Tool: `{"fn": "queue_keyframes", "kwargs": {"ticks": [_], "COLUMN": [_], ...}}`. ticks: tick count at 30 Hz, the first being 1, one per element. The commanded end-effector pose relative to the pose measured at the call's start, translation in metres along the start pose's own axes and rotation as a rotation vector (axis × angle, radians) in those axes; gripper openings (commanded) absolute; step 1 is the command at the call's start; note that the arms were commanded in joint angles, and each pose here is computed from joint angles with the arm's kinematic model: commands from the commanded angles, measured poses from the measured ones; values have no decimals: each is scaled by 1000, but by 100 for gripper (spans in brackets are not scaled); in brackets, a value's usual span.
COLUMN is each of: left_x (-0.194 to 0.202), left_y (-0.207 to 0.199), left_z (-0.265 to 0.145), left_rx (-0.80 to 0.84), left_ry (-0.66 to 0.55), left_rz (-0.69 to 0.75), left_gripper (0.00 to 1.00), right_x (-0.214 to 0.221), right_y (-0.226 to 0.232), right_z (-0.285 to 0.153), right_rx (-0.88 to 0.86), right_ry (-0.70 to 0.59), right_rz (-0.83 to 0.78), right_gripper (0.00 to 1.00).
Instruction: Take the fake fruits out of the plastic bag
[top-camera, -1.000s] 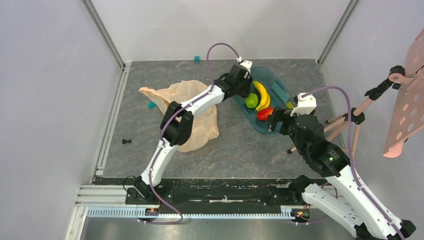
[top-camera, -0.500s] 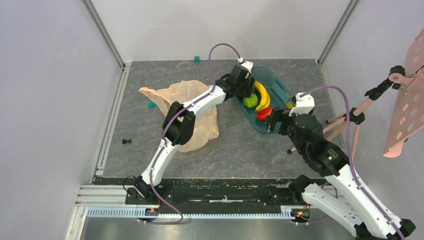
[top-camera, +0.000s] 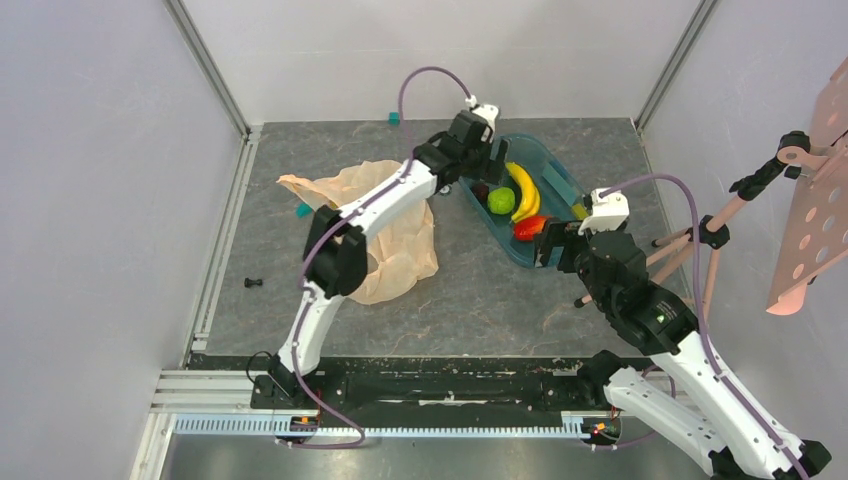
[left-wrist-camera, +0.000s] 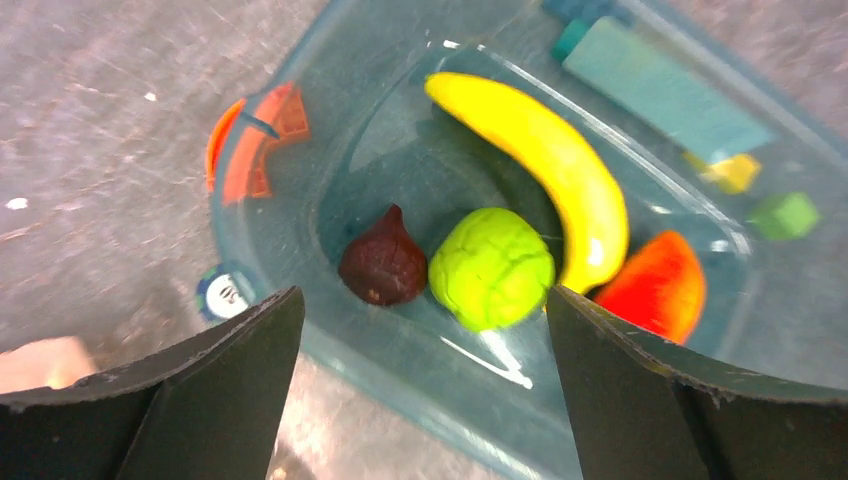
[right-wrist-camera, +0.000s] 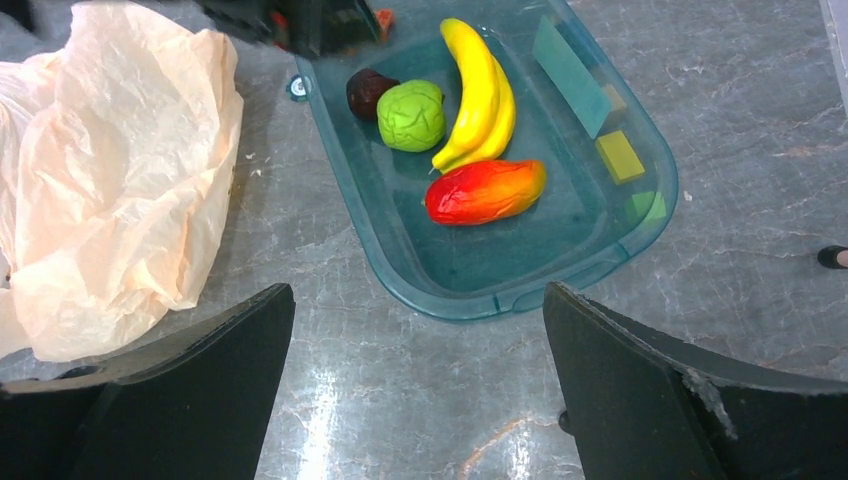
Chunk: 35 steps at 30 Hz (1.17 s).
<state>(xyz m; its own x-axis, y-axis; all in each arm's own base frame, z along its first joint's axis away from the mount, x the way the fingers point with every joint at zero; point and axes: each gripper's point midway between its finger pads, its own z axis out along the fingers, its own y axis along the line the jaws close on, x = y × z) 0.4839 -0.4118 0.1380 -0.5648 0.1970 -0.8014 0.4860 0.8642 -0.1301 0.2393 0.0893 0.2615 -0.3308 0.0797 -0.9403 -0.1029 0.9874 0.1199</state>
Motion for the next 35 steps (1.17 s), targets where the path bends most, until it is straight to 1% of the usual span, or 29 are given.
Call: {"fn": "queue_keyframes", "kwargs": {"ticks": [1,3,6,8,10,11,14,15,17,19,23,25,28,35], "left_x": [-95,-99,-87,-78,-60,-44,-8,8,32,61,95,104,114,131], "left_y": [-15,-13,-3,1,2,3,10,15,29,46,77,89,103,127], "left_z": [-115,-146,-179,-206,-222,-226,-251,-259,-280,-298,-342,-364,-386,-417], "left_rx": [75,75,41,46,57,65,70,60,31,-23,-128,-165,-200,-294], "left_ry": [-211,-231,-235,-241,-225,-203,-185,-173,-188,-184,-207,-237,-287,-329], "left_rz": [-88,-114,-169,-210,-249,-257,-288,-290,-294,-290,-279,-280,-284,-275], "left_gripper": [98,100,100,100,100,100,100,100,100,100,100,100,100,100], "right_x": [3,5,8,5,2,1,3,5,11,18,36,46,55,64], "right_y": [1,4,10,16,19,18,7,3,-2,-4,-4,-4,-2,0], "right_z": [-1,0,2,0,-3,-3,-4,-3,-1,2,8,12,14,16], "right_rx": [-20,-35,-70,-106,-142,-146,-100,-81,-53,-41,-38,-40,-54,-64], "right_ry": [-6,-6,0,-20,-63,-86,-115,-113,-97,-69,-18,3,8,22], "right_rz": [-9,-9,-15,-9,-10,-12,-22,-29,-46,-63,-81,-83,-64,-35], "right_gripper": [98,98,98,98,98,98,98,98,98,98,98,98,98,98]}}
